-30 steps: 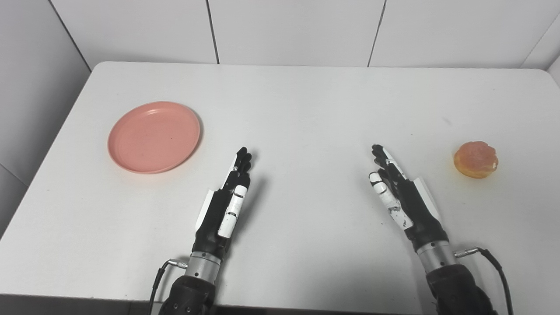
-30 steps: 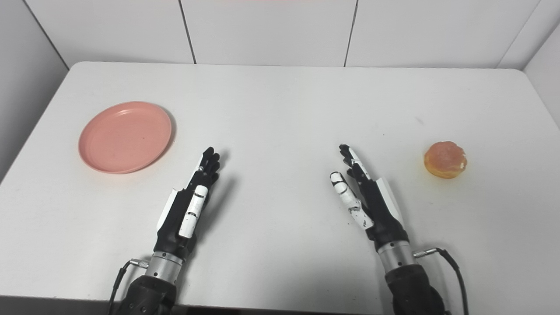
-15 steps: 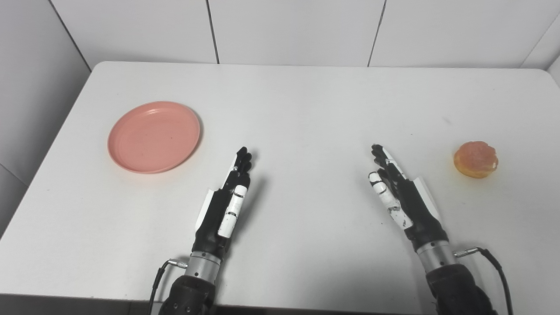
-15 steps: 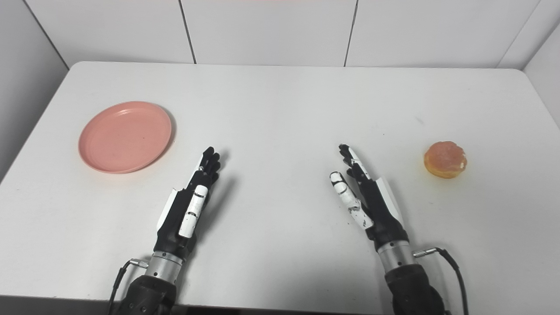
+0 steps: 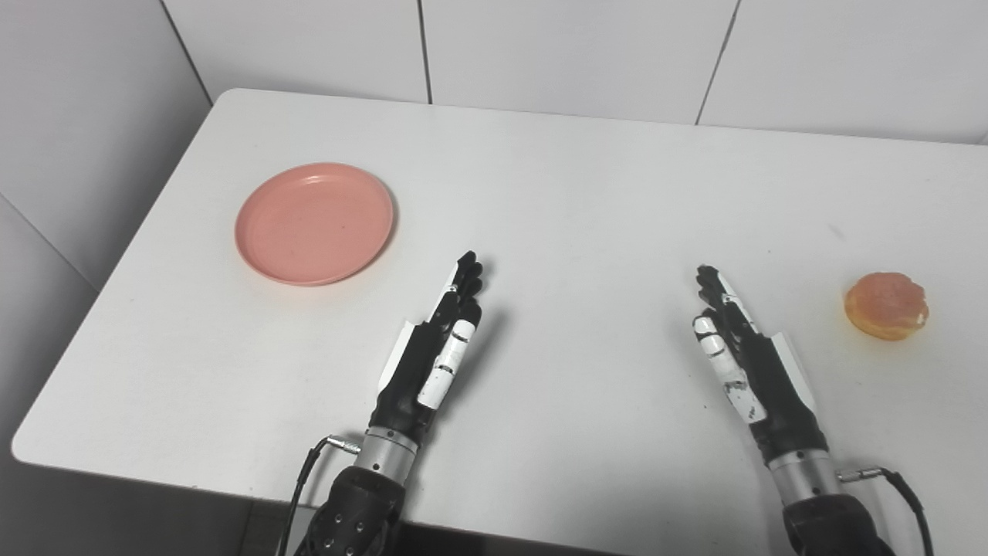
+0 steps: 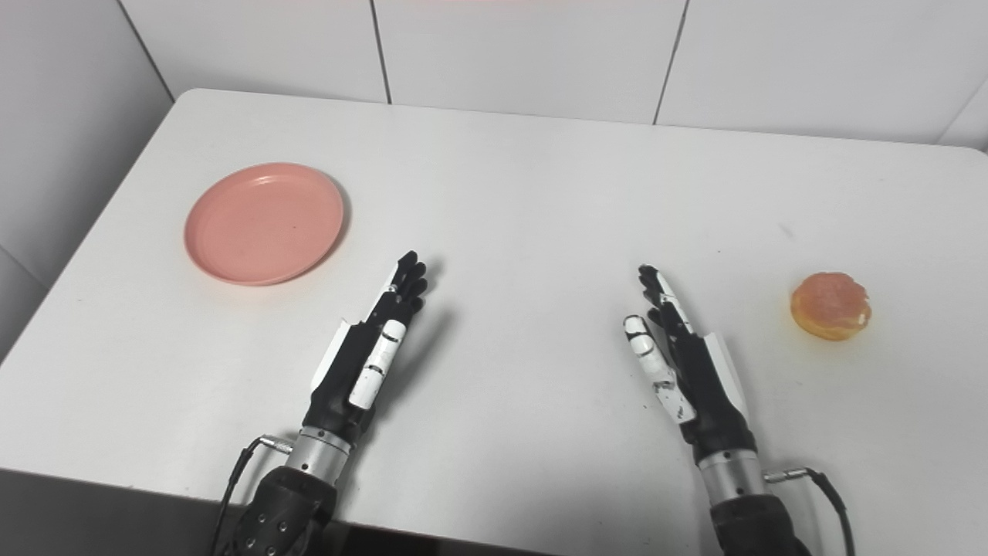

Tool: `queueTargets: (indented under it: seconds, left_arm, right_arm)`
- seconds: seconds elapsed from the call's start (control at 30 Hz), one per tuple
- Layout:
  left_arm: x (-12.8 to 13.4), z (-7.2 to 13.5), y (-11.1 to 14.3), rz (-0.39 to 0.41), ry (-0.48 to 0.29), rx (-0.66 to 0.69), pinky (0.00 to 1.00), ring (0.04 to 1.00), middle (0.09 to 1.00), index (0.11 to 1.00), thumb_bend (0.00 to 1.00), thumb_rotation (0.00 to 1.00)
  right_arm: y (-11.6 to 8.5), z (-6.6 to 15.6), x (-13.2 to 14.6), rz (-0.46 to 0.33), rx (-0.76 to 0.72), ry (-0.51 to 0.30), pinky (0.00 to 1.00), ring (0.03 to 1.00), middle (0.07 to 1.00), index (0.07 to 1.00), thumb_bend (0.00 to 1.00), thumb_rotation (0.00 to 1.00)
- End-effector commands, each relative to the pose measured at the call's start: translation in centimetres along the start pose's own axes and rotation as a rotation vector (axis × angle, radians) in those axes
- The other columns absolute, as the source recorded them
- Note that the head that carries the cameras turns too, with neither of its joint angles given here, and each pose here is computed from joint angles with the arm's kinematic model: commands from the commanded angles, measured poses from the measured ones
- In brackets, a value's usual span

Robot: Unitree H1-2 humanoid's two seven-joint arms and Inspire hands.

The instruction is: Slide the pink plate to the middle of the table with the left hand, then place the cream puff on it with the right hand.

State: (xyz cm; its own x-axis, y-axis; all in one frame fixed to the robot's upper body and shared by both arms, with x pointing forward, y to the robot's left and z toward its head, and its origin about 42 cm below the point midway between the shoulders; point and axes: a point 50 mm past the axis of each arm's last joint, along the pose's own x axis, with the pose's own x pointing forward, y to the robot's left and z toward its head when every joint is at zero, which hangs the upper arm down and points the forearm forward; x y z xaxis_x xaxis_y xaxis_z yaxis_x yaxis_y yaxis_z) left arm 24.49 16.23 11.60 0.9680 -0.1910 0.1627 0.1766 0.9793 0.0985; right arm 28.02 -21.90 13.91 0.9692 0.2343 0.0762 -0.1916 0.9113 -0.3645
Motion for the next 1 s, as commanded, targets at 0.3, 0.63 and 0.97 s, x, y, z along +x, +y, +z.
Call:
queueTargets:
  seconds: [0.3,0.63,0.97]
  left_arm:
    - [-0.3,-3.6,-3.3,-0.009,0.097,0.003,0.97,0.986,0.995,0.987,0.48,1.00]
    - [0.1,-4.2,-3.9,-0.004,0.098,0.005,0.97,0.984,0.993,0.987,0.46,1.00]
    - [-0.1,-4.0,-3.6,0.009,0.107,-0.011,0.98,0.989,0.999,0.992,0.47,1.00]
  right_arm:
    - [-1.0,-2.3,-0.5,0.006,0.044,-0.023,0.98,0.978,0.974,0.965,0.25,1.00]
    - [-1.1,-2.3,-0.2,0.014,0.063,-0.021,1.00,0.997,0.985,0.976,0.17,1.00]
    - [-0.7,-1.8,-0.2,0.013,0.067,-0.025,1.00,1.000,0.987,0.980,0.15,1.00]
